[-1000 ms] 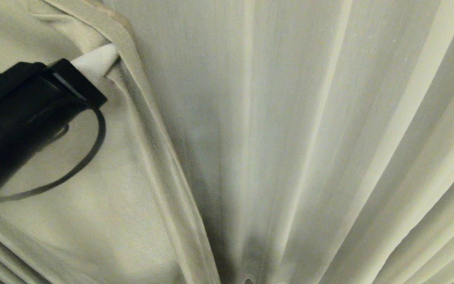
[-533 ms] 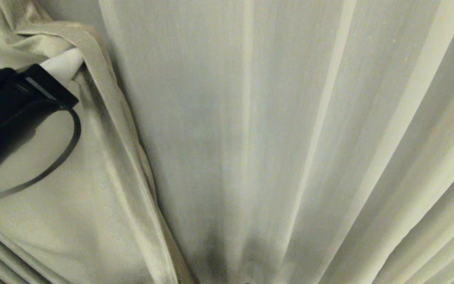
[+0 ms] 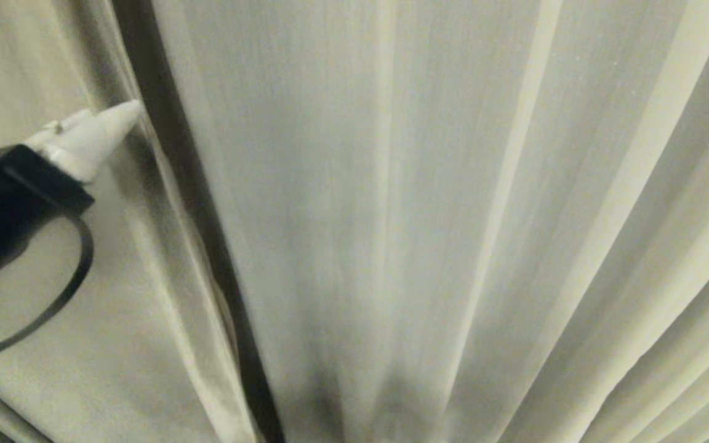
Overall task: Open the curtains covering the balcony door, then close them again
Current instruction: Close the outer curtains on both sides
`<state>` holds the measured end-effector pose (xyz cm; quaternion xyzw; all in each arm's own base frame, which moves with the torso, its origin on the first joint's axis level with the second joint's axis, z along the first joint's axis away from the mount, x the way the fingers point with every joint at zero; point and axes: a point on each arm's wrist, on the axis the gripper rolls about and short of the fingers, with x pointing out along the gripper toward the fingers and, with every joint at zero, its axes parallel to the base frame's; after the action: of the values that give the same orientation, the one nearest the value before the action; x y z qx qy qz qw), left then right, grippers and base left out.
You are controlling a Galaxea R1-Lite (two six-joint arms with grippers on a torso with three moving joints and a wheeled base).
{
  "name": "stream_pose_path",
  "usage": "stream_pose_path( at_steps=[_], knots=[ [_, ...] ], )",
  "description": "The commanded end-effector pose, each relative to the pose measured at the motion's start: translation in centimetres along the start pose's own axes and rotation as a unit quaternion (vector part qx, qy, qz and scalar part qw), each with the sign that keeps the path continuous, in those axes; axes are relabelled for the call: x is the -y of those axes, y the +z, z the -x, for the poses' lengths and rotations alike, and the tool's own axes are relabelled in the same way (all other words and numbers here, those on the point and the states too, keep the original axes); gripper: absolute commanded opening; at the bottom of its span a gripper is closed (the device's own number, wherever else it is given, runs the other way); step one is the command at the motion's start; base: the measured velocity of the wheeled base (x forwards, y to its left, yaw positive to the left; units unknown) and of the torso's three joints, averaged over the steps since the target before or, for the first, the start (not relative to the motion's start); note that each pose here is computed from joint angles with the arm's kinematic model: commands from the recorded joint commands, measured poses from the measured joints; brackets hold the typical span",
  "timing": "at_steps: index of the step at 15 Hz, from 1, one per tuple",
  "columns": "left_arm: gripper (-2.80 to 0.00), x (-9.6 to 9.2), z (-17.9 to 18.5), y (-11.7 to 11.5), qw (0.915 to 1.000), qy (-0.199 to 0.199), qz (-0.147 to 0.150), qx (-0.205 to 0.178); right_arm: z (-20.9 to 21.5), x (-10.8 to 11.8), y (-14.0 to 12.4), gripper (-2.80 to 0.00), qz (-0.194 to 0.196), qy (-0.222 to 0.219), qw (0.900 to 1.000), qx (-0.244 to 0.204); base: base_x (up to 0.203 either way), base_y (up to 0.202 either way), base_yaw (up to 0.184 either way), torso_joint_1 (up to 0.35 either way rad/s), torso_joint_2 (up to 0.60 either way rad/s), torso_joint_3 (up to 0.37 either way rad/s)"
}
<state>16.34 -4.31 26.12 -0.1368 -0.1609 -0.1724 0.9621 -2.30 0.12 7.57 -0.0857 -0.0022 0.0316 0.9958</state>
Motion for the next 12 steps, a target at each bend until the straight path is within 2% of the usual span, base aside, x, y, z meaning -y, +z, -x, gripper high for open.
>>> stream_pose_path(
  at_steps=[1, 6, 9, 12],
  knots=[
    [0.00, 0.5, 3.2, 1.1, 0.9998, -0.004, 0.000, 0.018, 0.0, 0.0, 0.0, -2.80, 0.001, 0.001, 1.000, -0.001, 0.000, 0.000, 0.000, 0.000, 0.00, 0.000],
    [0.00, 1.2, 11.1, 1.9, 1.0000, 0.000, 0.001, -0.005, 0.0, 0.0, 0.0, -2.80, 0.001, 0.001, 1.000, -0.001, 0.000, 0.000, 0.000, 0.000, 0.00, 0.000],
    [0.00, 1.3, 16.2, 1.1, 0.9988, 0.009, 0.004, -0.049, 0.0, 0.0, 0.0, -2.80, 0.001, 0.001, 1.000, -0.001, 0.000, 0.000, 0.000, 0.000, 0.00, 0.000],
    [0.00, 1.1, 19.5, -0.3, 0.9966, 0.018, 0.002, -0.081, 0.0, 0.0, 0.0, -2.80, 0.001, 0.001, 1.000, -0.001, 0.000, 0.000, 0.000, 0.000, 0.00, 0.000]
  ],
)
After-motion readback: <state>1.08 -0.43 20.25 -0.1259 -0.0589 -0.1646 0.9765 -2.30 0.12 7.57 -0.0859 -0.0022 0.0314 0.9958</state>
